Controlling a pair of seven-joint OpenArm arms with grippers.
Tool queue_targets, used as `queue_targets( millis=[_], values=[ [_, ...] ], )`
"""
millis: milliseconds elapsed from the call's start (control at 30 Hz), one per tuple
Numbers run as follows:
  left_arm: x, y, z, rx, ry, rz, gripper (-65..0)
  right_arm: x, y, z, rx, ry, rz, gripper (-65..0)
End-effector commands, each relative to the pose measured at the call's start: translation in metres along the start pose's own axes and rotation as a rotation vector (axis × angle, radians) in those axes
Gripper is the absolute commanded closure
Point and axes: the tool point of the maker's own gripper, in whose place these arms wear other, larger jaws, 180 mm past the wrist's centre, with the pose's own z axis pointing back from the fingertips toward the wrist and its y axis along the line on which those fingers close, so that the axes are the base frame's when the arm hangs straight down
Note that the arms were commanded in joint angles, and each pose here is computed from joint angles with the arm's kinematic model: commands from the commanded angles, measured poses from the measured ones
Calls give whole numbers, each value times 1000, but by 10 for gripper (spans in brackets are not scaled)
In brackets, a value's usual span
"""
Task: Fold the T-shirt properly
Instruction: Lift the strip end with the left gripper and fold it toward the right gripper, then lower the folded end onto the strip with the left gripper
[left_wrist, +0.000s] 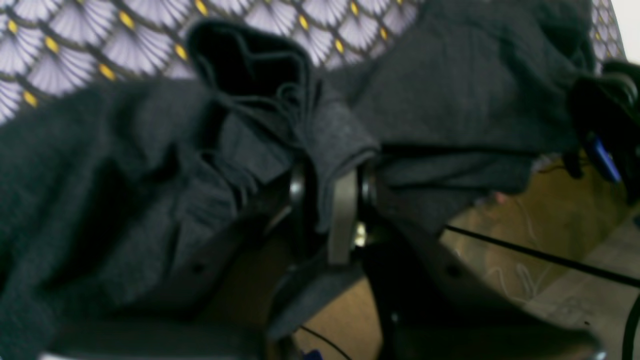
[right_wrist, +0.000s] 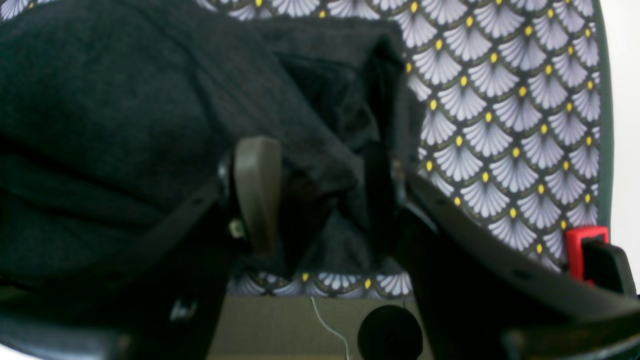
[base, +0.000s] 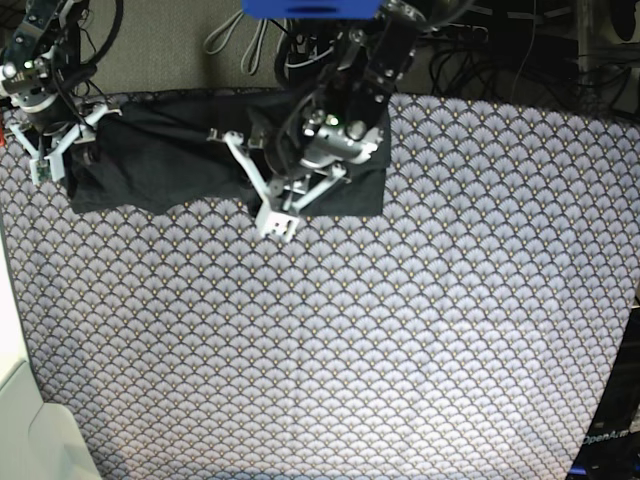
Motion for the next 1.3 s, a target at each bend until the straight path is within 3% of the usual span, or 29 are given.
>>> queue_targets(
  millis=[0, 67, 133, 367, 467, 567, 633, 700, 800, 1133, 1267],
  values=[
    [12, -11, 3, -30, -42, 0, -5, 11, -5, 4, -13, -39, 10, -288],
    [12, -11, 3, -29, -40, -1, -8, 10, -5, 4, -13, -39, 9, -288],
    [12, -10, 3, -26, -40, 3, -50, 10, -5, 4, -13, -39, 9, -288],
    [15, -13, 6, -38, -53, -4, -431, 10, -5, 4, -12, -37, 9, -288],
    [29, -15, 16, -44, -108, -5, -497, 10, -5, 4, -12, -37, 9, -288],
    [39, -16, 27, -48, -153, -3, -444, 10, -5, 4, -12, -37, 9, -288],
    [40, -12, 26, -36, -154, 3, -367, 10, -5, 4, -12, -37, 9, -288],
    [37, 2, 23, -9, -141, 33, -251, 10, -4, 4, -12, -37, 7, -288],
    [30, 18, 17, 25, -114, 70, -19, 10, -5, 3, -12, -39, 7, -288],
    [30, 47, 15, 125, -110, 78, -5, 10, -5, 3, -12, -39, 7, -288],
    [12, 59, 3, 184, -47, 49, -5, 10, -5, 3, -12, -39, 7, -288]
  ],
)
